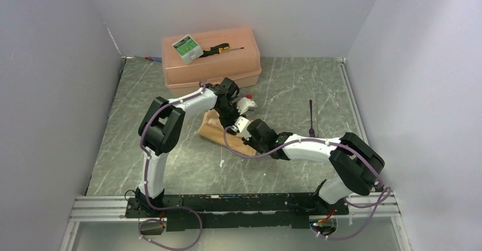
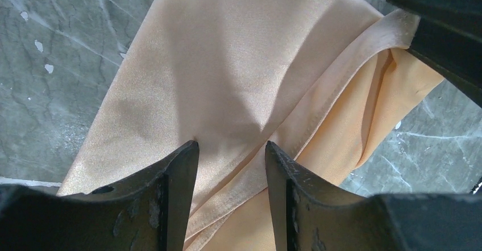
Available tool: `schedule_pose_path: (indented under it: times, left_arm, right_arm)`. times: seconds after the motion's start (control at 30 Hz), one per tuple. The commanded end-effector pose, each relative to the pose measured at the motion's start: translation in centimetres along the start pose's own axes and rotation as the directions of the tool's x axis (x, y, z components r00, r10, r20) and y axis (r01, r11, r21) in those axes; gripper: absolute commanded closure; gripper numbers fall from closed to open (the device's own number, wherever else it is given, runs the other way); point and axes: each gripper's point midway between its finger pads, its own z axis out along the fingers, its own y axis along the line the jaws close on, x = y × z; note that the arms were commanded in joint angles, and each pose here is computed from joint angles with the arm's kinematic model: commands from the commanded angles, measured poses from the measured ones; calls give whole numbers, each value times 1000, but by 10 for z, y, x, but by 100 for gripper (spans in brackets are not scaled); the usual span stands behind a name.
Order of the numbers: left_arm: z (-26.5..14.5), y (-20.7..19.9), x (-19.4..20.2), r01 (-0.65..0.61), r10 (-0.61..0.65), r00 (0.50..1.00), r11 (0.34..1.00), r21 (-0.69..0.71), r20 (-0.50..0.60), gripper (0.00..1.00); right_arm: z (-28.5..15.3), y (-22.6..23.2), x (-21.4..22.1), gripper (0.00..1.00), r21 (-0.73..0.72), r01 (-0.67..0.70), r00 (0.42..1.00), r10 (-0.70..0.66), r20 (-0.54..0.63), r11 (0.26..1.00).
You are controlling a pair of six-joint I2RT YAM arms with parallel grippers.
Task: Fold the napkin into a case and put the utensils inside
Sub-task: Fold the lower triangle-folded napkin at the center of the board.
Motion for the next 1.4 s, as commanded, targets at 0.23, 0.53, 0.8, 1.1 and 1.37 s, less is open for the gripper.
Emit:
schedule_pose_path:
  times: [0.23,0.53,0.8,1.1,1.37]
  left_arm:
    - [-5,0,-1,37,-36,999,999,34,-17,47]
    - [-6,-1,1,48,-48,999,998,37,-18,47]
    - [-4,-1,1,53,-52,998,998,42,-20,48]
    - [-4,-1,1,59,-58,998,997,44,-25,48]
    - [-7,1,2,55,-54,998,998,42,-25,48]
  right_arm:
    - [-29,-35,-43,55,50,-179,974,170,148,983]
    - [-52,-32,-58,51,-50,-290,926,293,239,956]
    - [-72,-3,-84,39,-255,-264,884,339,322,930]
    - [-29,3,-72,67,-230,-280,911,334,243,932]
    - [-7,-10,-53,98,-156,-402,875,429,224,902]
